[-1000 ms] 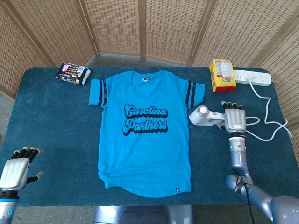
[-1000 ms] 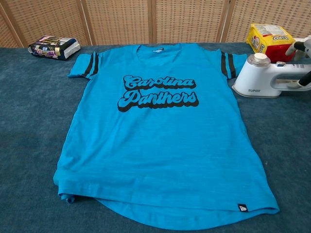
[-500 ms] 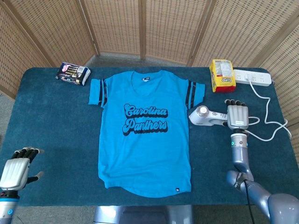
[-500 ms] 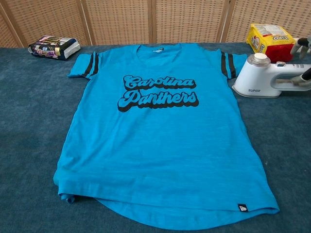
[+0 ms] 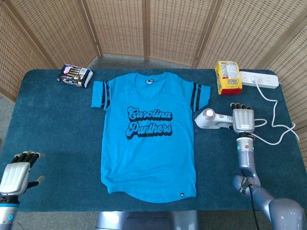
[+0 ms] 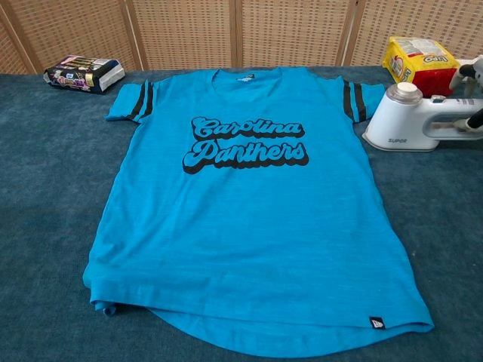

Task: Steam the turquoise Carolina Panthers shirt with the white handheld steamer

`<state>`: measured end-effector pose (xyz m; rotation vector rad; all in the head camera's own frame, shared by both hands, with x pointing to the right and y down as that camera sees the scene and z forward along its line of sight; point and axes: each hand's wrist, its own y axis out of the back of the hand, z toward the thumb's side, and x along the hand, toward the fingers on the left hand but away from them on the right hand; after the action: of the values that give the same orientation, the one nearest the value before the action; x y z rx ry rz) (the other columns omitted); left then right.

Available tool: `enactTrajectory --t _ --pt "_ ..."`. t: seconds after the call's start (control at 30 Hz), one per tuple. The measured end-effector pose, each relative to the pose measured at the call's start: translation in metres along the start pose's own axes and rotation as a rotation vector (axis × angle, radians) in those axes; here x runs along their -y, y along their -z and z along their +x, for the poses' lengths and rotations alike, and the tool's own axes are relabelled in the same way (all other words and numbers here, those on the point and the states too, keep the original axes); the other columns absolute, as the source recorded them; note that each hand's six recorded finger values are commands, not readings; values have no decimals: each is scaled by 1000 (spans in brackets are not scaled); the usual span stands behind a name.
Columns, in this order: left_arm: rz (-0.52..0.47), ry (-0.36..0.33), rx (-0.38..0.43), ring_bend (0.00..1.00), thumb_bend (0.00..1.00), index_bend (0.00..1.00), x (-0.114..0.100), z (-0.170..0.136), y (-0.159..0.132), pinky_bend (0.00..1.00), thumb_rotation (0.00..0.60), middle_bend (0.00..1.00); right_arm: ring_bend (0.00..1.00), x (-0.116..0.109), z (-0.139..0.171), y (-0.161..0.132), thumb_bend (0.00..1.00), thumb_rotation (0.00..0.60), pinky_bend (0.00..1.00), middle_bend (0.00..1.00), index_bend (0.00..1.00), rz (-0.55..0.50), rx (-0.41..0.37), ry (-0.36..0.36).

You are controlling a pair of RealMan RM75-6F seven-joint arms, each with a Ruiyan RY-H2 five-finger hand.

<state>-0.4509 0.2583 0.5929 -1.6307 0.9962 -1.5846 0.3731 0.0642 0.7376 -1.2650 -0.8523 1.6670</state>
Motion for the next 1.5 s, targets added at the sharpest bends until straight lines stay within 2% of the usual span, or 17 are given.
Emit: enactTrajectory --t 0.23,0.3,0.4,0.57,0.73,0.87,1.03,1.27,1.5 --pt "-3 3 -5 222 168 323 0 -2 2 223 545 324 402 4 -4 -3 389 515 417 407 319 26 -7 0" --pt "-3 5 -7 222 169 322 1 -2 2 223 547 324 415 5 -5 -4 390 530 426 418 335 33 -9 -2" --pt "-4 7 -9 222 168 322 1 -2 3 223 546 324 447 6 -7 -5 393 586 449 444 372 45 -9 -6" --pt "-5 13 -11 222 168 322 2 -2 4 223 544 324 540 10 -9 -7 394 600 539 518 460 58 -9 -15" --pt "-5 15 -13 222 168 322 3 -1 5 224 545 324 653 12 -9 -10 376 600 682 633 582 64 -21 -20" --pt "-4 19 -14 222 168 322 5 -1 5 224 551 324 725 14 -9 -10 337 600 730 686 617 55 -25 -30" --pt "-4 21 -11 222 169 322 6 0 3 224 546 324 752 15 -8 -12 328 600 756 714 654 28 -31 -42" --pt "-4 20 -11 222 168 322 6 0 3 224 547 324 752 13 -8 -12 328 600 744 718 670 -15 -30 -48" --pt "-6 22 -4 222 168 323 7 1 0 224 549 324 755 12 -4 -14 327 600 746 722 680 -109 -40 -63"
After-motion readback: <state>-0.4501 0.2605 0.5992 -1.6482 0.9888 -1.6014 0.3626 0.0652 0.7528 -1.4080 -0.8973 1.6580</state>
